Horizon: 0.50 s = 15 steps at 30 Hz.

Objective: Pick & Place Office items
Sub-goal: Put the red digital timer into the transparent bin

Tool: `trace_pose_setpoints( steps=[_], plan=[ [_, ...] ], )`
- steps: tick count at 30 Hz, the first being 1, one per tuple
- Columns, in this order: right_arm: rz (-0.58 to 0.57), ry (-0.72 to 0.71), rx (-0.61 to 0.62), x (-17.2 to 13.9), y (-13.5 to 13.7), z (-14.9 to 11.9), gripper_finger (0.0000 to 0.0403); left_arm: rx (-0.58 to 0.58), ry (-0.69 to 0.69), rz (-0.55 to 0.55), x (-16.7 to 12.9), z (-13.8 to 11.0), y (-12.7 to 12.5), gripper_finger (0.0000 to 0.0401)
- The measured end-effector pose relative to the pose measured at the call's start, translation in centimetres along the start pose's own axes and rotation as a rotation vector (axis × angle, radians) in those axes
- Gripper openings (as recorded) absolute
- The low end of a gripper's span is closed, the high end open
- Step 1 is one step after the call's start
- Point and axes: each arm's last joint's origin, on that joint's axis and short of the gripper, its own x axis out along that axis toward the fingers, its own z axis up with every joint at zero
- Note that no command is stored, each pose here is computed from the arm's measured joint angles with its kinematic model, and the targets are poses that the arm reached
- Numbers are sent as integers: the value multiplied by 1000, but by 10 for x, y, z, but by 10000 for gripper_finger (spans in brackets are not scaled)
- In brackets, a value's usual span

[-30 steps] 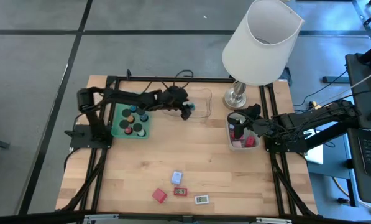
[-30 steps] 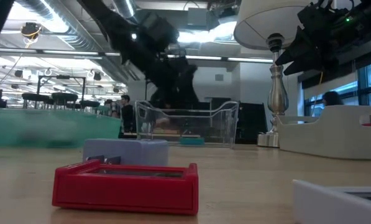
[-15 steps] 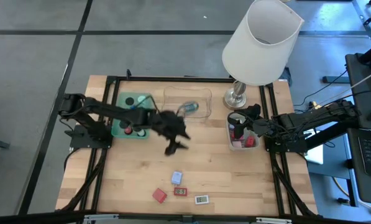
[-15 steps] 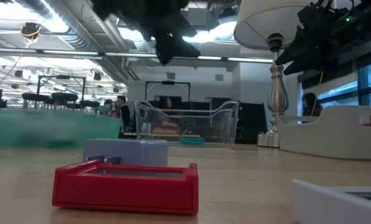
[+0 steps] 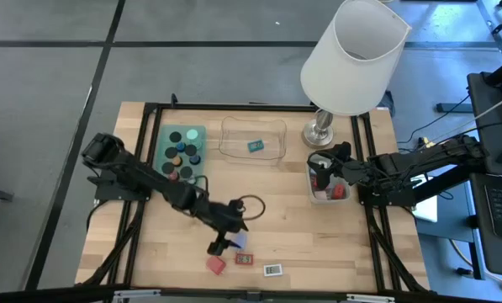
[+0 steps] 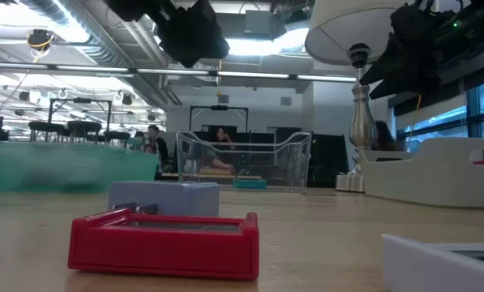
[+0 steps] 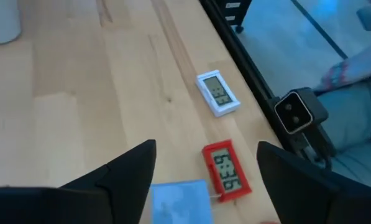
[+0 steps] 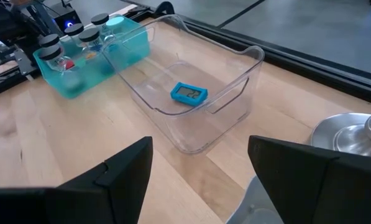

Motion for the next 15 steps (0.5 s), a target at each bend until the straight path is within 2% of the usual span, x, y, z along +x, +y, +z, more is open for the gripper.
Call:
trace_pose_setpoints(
  steps=[7, 15],
  plan=[
    [0, 0, 1, 0, 0, 0, 268, -37, -54, 61, 31, -13, -24, 310],
    [0, 0, 2, 0, 0, 0, 268, -94, -116, 78, 64, -31, -39, 311]
  ],
)
